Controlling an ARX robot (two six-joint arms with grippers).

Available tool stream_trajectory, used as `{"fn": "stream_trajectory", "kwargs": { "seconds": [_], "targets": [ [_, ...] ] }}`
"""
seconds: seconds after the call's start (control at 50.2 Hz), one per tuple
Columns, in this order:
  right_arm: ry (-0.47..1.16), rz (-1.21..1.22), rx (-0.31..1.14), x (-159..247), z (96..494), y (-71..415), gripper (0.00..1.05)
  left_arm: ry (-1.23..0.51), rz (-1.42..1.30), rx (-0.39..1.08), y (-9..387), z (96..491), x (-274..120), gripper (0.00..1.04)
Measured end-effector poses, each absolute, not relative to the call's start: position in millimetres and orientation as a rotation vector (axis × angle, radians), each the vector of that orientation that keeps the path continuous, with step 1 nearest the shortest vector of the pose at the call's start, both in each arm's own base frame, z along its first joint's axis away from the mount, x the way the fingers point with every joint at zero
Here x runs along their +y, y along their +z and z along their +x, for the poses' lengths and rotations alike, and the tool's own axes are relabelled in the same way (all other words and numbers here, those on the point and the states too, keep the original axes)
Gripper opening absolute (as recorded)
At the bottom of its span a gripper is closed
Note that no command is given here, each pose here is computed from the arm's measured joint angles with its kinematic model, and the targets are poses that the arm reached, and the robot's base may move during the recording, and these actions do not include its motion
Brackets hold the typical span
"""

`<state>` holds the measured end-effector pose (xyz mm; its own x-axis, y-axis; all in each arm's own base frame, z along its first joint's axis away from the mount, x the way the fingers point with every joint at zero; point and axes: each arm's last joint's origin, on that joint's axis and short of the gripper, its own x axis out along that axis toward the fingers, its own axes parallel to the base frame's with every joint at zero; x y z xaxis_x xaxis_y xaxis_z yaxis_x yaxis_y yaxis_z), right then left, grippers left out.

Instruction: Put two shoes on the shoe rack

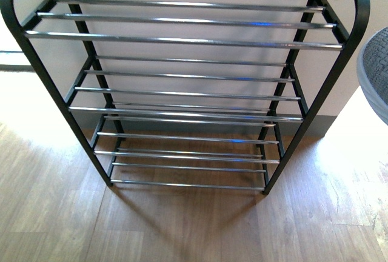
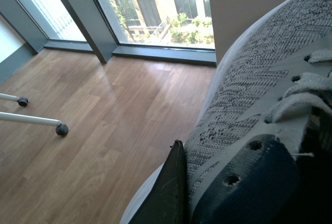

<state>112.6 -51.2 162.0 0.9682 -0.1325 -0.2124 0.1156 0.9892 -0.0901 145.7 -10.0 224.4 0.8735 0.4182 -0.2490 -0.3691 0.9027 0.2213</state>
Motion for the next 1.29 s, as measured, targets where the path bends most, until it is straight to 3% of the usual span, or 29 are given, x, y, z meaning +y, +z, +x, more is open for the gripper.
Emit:
{"fn": "stream_trajectory", "kwargs": {
  "seconds": [1.295],
  "targets": [
    [-0.125, -0.078, 0.218, -51.2, 112.6, 162.1, 0.01, 0.412, 0.169, 0.298, 224.3, 145.8, -9.9, 0.02]
  ]
}}
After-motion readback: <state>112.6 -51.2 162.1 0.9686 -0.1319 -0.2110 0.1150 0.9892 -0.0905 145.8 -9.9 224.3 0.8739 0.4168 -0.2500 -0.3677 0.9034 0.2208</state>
